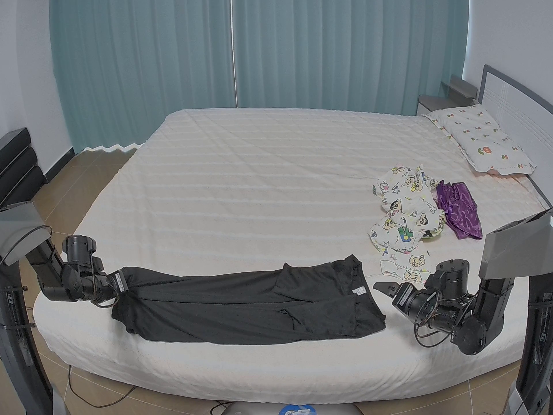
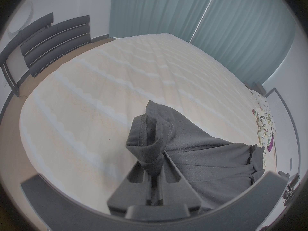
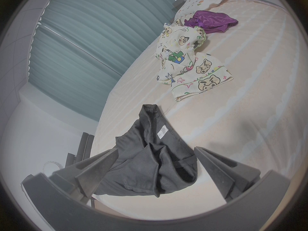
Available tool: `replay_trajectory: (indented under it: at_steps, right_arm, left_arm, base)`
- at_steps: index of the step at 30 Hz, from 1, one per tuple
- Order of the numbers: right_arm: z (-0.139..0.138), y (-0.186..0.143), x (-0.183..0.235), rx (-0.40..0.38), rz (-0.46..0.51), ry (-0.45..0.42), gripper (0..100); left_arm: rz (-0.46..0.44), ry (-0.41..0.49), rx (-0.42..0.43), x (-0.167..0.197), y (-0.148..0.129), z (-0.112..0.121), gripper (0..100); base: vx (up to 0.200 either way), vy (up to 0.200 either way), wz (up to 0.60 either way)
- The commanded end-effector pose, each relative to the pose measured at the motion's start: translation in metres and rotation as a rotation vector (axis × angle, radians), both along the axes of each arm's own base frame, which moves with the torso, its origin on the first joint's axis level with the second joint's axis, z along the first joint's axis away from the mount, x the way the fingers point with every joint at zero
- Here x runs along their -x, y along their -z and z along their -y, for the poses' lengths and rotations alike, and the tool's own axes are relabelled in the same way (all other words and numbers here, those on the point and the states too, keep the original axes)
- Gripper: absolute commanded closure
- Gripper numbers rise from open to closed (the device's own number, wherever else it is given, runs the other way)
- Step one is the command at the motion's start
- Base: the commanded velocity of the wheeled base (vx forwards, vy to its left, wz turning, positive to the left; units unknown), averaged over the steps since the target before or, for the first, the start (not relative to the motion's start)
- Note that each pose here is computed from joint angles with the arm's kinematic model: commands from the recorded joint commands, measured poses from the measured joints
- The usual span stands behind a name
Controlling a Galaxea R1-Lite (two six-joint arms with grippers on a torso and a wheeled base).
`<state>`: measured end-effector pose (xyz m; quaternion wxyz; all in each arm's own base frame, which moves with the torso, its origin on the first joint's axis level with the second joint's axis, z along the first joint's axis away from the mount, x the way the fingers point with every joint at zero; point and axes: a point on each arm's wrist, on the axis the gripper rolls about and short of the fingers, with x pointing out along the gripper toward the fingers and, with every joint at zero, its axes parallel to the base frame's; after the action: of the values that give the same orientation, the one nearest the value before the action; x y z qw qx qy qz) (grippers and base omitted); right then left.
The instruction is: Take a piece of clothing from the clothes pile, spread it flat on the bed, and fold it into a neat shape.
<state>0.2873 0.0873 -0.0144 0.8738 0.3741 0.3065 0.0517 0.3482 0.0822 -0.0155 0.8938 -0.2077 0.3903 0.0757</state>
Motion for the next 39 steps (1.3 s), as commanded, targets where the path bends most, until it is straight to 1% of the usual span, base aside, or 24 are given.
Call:
replay_trajectory:
  at_steps: [1,5,8,11,17,27,31,34,35,39]
  right_arm:
    - [0.000,0.000,0.000,0.000,0.000,-0.001,0]
    - [0.000,0.000,0.000,-0.002,0.000,0.000,0]
    - [-0.001,0.000,0.000,-0.002,0.000,-0.002,0]
    - [-0.001,0.000,0.000,-0.002,0.000,-0.002,0]
    - [0.000,0.000,0.000,-0.002,0.000,0.000,0]
    - [0.000,-0.001,-0.001,-0.002,0.004,-0.001,0]
    - [-0.001,-0.001,-0.001,-0.002,0.004,-0.003,0]
    - [0.000,-0.001,-0.001,-0.003,0.004,0.000,0]
    - [-0.001,-0.001,-0.001,-0.003,0.005,0.000,0]
    - [-0.001,-0.001,-0.001,-0.004,0.007,0.000,0]
  left_arm:
    - [0.017,-0.022,0.012,0.003,-0.008,-0.012,100]
    - [0.012,-0.027,0.044,0.008,-0.017,-0.021,100]
    - [0.015,-0.032,0.052,0.009,-0.020,-0.025,100]
    - [0.013,-0.036,0.052,0.010,-0.020,-0.026,100]
    - [0.012,-0.035,0.054,0.010,-0.019,-0.026,100]
    - [0.035,-0.039,0.049,0.008,-0.026,-0.027,100]
    - [0.051,-0.053,0.059,0.003,-0.029,-0.027,100]
    - [0.057,-0.066,0.075,0.001,-0.031,-0.025,100]
    - [0.058,-0.067,0.088,-0.001,-0.033,-0.017,100]
    - [0.084,-0.048,0.107,-0.003,-0.047,-0.001,100]
  base:
    - [0.000,0.000,0.00]
    - [0.000,0.000,0.00]
    - [0.000,0.000,0.00]
    - [0.000,0.000,0.00]
    - [-0.200,0.000,0.00]
    - [0.000,0.000,0.00]
    - [0.000,0.000,0.00]
    - [0.000,0.000,0.00]
    - [0.000,0.000,0.00]
    - [0.000,0.000,0.00]
